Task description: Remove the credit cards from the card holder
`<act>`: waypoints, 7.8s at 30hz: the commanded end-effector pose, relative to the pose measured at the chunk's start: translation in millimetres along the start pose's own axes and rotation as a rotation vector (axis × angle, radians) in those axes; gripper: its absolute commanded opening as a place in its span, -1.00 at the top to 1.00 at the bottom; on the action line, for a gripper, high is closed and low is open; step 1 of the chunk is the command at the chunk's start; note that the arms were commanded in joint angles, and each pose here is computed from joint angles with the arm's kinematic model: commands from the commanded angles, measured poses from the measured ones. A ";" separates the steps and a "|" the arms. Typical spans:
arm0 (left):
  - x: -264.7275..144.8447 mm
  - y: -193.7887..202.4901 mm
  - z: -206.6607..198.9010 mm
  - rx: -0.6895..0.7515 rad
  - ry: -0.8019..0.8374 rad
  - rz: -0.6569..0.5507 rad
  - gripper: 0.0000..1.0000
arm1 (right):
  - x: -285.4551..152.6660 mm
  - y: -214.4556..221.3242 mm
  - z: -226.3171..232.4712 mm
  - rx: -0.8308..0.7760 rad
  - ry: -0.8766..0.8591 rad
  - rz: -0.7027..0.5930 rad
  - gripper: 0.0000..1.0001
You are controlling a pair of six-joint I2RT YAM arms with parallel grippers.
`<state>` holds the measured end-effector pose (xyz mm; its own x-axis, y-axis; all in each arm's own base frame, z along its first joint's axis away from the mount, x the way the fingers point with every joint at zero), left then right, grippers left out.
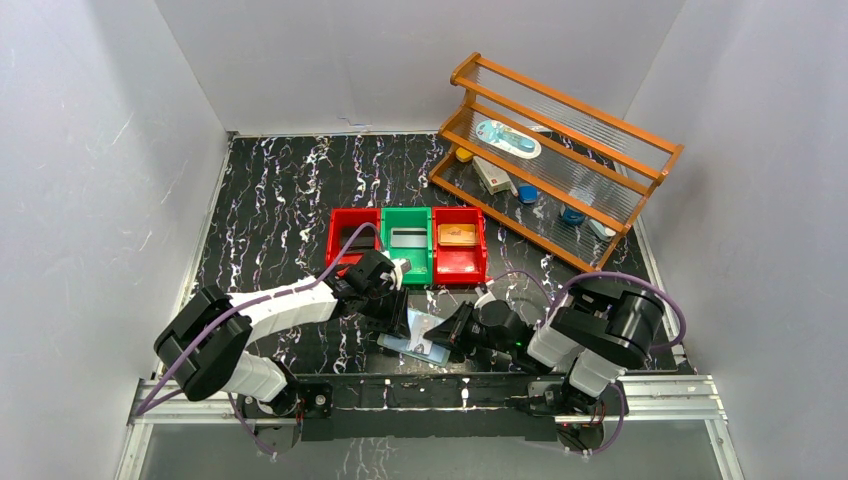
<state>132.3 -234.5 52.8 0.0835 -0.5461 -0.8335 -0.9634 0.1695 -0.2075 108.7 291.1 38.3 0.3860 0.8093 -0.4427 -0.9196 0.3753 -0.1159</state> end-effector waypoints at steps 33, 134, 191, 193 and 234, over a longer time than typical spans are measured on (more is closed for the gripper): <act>-111.9 -60.6 17.0 0.088 -0.327 -0.494 -0.79 | -39.2 -28.8 14.7 -0.141 0.186 -0.142 1.00; -210.7 -72.3 103.4 -0.190 -0.623 -0.908 -0.97 | 115.2 -184.9 79.0 -2.063 0.597 0.121 0.32; -216.3 -71.3 101.1 -0.192 -0.607 -0.939 -0.97 | 39.3 -22.1 82.0 -0.631 0.827 -0.330 -0.69; -216.7 -71.6 100.8 -0.192 -0.607 -0.941 -0.97 | 41.1 -19.5 77.8 -0.621 0.822 -0.319 -0.66; -212.7 -71.9 100.8 -0.180 -0.604 -0.920 -0.97 | 58.1 13.9 28.1 -0.620 0.723 -0.101 0.16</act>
<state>208.0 -48.8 185.8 0.8381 0.0920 -0.5377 -0.5057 -0.2389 -0.8290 131.5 351.8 51.2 0.5775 0.1454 -0.8034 -0.8086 -0.0343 -0.5874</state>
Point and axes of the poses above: each gripper's point midway between its finger pads, its own x axis out along the fingers, its own z axis along the line the jaws close on, y = z × x, the point moved 3 cm from there along -x, back along the fingers, and after that the axes turned 4 degrees about -x, right-handed, at the moved point
